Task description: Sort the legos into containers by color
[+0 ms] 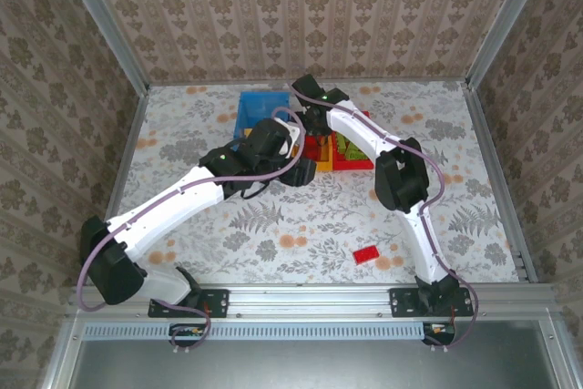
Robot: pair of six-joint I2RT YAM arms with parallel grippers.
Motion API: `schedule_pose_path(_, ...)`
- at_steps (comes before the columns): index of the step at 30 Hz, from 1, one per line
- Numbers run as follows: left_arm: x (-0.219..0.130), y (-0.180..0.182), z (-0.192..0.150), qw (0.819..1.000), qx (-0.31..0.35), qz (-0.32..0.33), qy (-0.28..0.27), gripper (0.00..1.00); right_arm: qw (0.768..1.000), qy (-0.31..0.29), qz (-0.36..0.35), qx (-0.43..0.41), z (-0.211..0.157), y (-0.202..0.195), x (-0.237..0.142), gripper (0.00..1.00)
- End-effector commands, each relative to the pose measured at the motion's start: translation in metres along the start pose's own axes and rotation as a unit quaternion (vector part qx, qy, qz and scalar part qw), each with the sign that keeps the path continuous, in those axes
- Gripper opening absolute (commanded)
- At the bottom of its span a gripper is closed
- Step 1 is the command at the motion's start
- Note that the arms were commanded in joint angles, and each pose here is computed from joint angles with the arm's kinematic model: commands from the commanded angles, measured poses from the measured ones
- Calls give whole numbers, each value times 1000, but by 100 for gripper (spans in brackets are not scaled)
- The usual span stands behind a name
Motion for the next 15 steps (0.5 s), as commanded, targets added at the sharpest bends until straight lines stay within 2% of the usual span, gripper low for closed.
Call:
schedule_pose_path(1, 9, -18, -21, 997, 53, -42, 37, 70, 998, -46, 36, -7, 18, 13, -68, 60)
schedule_pose_path(7, 29, -57, -48, 978, 145, -125, 86, 71, 995, -87, 55, 4, 1, -14, -119, 59)
schedule_pose_path(12, 51, -111, -79, 935, 270, -191, 128, 71, 995, -88, 44, 32, -59, -79, -143, 61)
schedule_pose_path(15, 64, -143, -91, 912, 332, -204, 126, 72, 994, -79, 37, 69, -102, -124, -160, 64)
Point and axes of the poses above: each hand's point on the last joint's axis, 136 mm out from that joint toward the fingers, its own x axis out along the fingers, its own y axis along the line the jaws close on, z = x × y, the point moved 1 cm from there along -x, back along the fingers, and after that the axes turned 14 degrees about x, right-handed, at the moved point
